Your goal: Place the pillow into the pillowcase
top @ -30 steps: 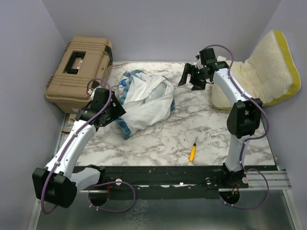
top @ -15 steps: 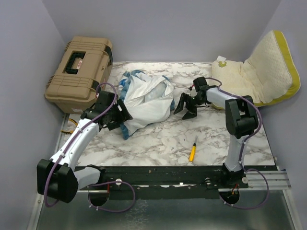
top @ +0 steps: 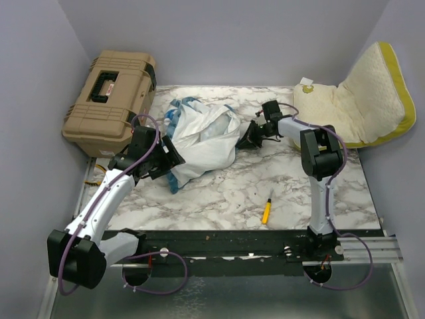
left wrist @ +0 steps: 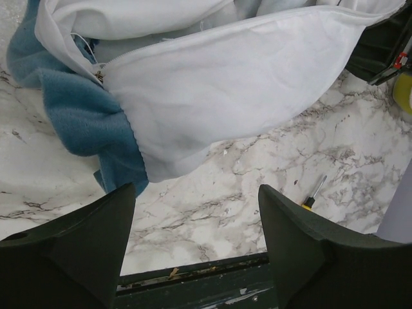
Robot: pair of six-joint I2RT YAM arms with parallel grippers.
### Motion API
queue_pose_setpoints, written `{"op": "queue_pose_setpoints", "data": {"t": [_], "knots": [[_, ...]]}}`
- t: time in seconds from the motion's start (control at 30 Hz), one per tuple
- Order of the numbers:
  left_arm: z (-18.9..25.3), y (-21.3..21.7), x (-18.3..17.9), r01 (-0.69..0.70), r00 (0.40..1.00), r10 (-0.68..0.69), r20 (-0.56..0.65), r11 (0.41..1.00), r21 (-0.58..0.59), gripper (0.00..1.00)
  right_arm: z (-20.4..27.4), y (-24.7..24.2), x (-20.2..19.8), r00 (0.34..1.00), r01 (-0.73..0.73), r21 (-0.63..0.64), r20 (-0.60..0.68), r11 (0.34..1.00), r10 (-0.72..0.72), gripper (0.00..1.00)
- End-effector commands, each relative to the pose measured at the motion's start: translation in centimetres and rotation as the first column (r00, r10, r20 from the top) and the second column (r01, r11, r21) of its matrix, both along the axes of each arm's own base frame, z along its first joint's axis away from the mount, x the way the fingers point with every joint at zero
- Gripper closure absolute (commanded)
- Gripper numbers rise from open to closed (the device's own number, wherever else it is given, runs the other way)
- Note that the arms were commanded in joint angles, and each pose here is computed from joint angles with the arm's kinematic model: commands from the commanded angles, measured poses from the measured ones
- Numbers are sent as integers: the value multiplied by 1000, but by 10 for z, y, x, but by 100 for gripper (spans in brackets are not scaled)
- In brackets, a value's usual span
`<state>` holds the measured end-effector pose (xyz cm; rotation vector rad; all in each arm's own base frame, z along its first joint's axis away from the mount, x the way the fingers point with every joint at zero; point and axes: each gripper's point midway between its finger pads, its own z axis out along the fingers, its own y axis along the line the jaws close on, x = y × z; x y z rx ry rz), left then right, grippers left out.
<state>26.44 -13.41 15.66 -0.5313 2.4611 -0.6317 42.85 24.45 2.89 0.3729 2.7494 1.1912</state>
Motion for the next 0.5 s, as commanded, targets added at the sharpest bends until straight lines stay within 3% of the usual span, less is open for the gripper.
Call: {"op": "queue_pose_setpoints", "data": {"t": [0.0,0.17,0.33,0.47], "knots": [[8,0,2,7,999,-7,33,1000,-12,22,19,0,-6,998,-40,7,39,999,40,99],[3,2,6,5,1000,-5,22,1000,11,24,70,-21,-56,991,-97,-67,81,993,102,100],[-2,1,12,28,1000,-28,7,999,35,25,83,-72,-129,995,-83,-256,32,963,94,100],[-6,-3,14,55,998,-55,-17,998,34,24,94,-110,-167,997,-15,-408,66,913,46,96]]}}
